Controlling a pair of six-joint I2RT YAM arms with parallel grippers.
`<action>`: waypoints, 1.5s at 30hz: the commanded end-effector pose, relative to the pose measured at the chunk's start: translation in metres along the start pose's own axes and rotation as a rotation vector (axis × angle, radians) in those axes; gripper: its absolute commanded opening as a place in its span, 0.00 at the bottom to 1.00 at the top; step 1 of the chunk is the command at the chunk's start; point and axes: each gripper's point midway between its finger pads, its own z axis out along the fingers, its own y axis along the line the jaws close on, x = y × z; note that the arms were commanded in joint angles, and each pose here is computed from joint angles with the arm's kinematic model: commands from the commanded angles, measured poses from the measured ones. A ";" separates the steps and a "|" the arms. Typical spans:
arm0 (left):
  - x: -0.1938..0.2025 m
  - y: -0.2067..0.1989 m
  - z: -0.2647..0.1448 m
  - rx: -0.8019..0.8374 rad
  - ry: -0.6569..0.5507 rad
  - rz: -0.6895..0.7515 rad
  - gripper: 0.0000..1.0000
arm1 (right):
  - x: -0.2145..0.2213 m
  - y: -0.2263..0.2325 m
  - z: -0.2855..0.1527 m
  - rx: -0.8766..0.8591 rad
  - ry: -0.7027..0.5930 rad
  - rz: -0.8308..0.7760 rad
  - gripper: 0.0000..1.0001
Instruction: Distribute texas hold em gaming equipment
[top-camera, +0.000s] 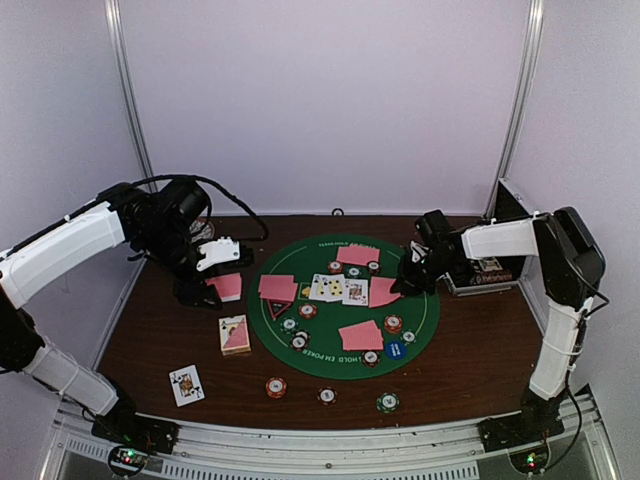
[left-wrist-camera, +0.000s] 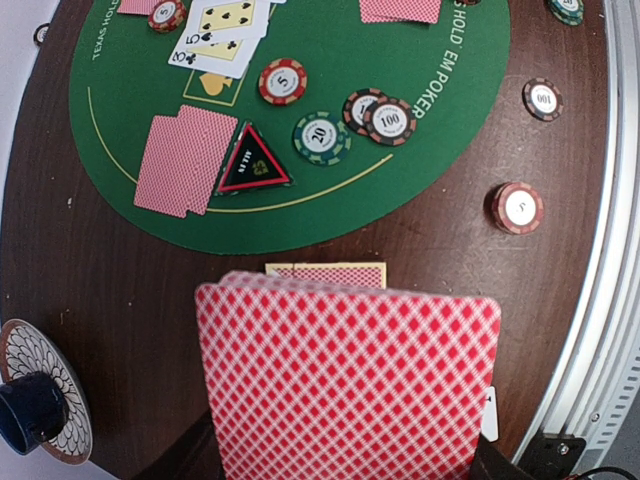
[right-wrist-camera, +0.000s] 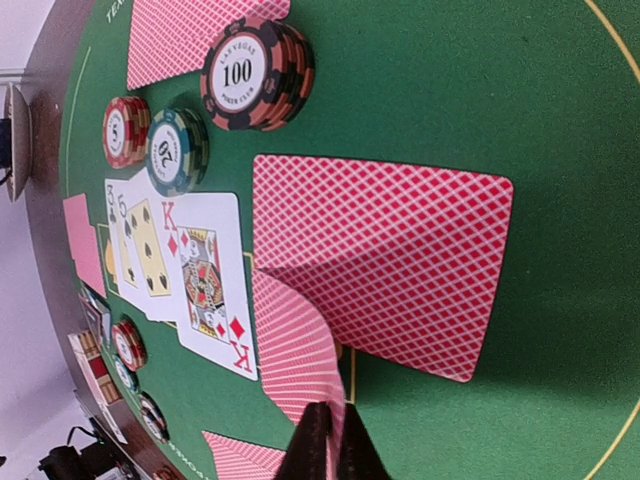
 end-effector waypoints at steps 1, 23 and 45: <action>-0.007 0.001 -0.011 -0.014 -0.040 0.003 0.20 | -0.005 -0.008 -0.006 0.059 -0.015 -0.031 0.15; 0.004 0.003 0.004 -0.030 -0.005 0.000 0.20 | -0.006 0.026 -0.071 0.110 -0.141 -0.151 1.00; 0.096 0.019 0.027 -0.065 0.032 -0.178 0.18 | 0.027 0.042 -0.134 0.165 -0.307 -0.216 1.00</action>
